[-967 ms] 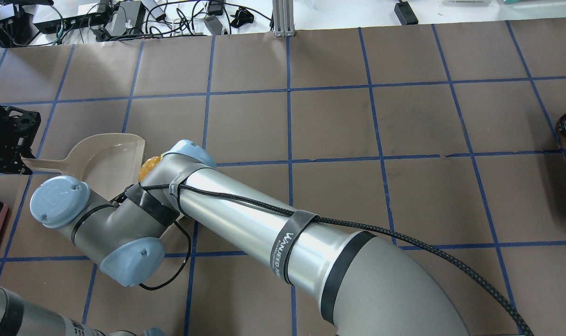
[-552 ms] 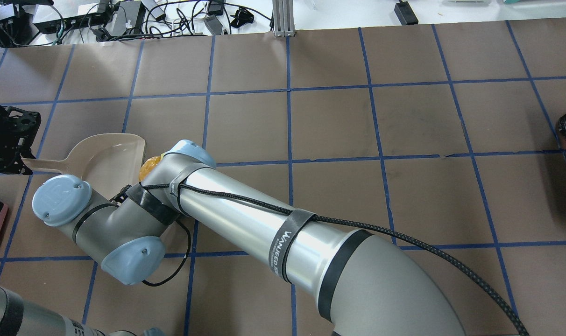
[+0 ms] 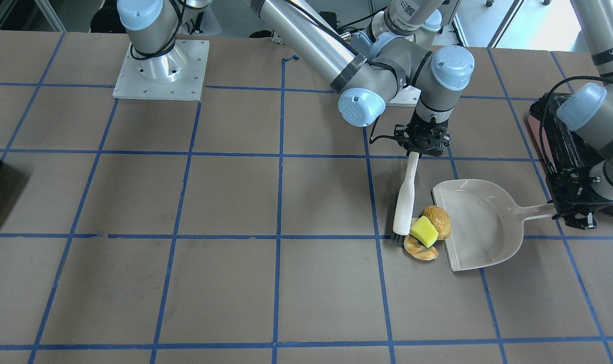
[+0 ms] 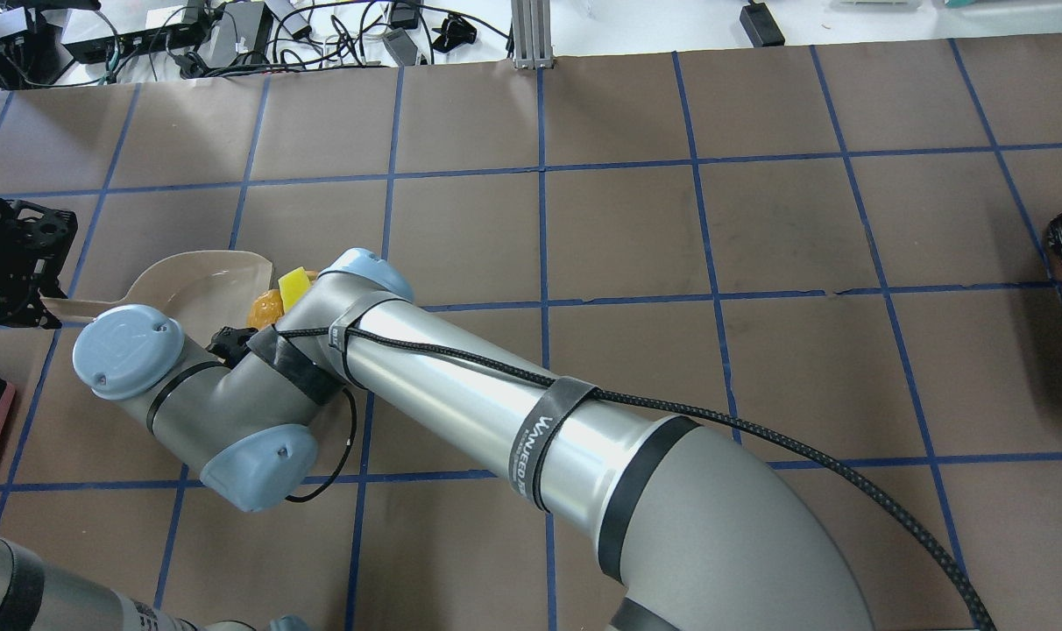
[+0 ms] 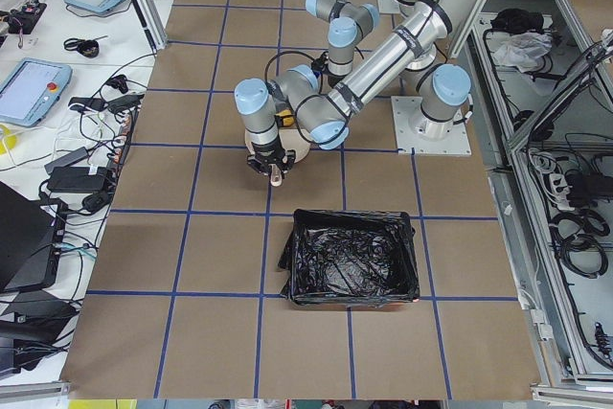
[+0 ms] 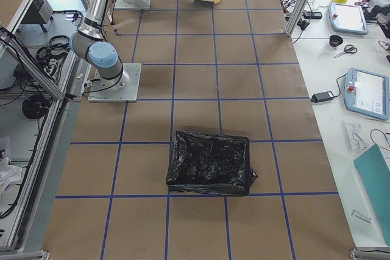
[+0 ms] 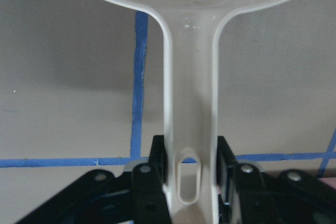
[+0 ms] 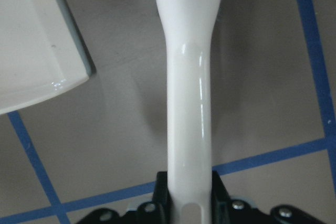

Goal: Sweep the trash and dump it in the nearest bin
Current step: 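Sweep the trash with the brush into the dustpan held by left gripper, then draw the brush back from the dustpan with the right gripper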

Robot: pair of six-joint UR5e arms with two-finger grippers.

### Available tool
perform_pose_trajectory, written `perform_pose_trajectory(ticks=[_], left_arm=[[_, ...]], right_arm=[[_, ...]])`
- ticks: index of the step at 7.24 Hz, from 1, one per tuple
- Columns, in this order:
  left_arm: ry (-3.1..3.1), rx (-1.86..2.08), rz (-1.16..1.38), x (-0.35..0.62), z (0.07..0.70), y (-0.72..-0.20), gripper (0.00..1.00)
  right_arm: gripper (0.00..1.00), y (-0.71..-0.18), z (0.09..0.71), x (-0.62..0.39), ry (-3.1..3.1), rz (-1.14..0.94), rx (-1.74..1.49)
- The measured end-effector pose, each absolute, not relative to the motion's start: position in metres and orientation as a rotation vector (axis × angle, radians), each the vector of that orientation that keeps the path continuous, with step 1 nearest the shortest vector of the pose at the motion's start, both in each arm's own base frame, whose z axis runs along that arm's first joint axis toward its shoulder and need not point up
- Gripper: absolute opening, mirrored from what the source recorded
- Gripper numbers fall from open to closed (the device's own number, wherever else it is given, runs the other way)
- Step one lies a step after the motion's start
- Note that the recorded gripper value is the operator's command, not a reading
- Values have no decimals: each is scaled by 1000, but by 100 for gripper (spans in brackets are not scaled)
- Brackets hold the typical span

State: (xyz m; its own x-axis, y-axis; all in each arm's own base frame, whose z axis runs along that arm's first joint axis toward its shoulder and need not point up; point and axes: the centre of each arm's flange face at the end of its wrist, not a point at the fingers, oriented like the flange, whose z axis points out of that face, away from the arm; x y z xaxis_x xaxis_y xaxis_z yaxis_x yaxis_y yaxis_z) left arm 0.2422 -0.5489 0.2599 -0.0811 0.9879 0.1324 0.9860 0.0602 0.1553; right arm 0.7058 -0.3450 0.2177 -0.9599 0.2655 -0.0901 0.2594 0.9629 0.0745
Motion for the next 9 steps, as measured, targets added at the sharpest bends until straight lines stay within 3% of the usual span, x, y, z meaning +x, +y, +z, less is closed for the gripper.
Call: perform_pose_trajectory(ticks=[7,9], left_arm=[[2281,2124,321,242,260,-549,0],[2276,2131,318,242,260,-549,0]], right_arm=[[0,-353,206,721,2900,33,-537],[0,-353,212,717,2905,12,-607]])
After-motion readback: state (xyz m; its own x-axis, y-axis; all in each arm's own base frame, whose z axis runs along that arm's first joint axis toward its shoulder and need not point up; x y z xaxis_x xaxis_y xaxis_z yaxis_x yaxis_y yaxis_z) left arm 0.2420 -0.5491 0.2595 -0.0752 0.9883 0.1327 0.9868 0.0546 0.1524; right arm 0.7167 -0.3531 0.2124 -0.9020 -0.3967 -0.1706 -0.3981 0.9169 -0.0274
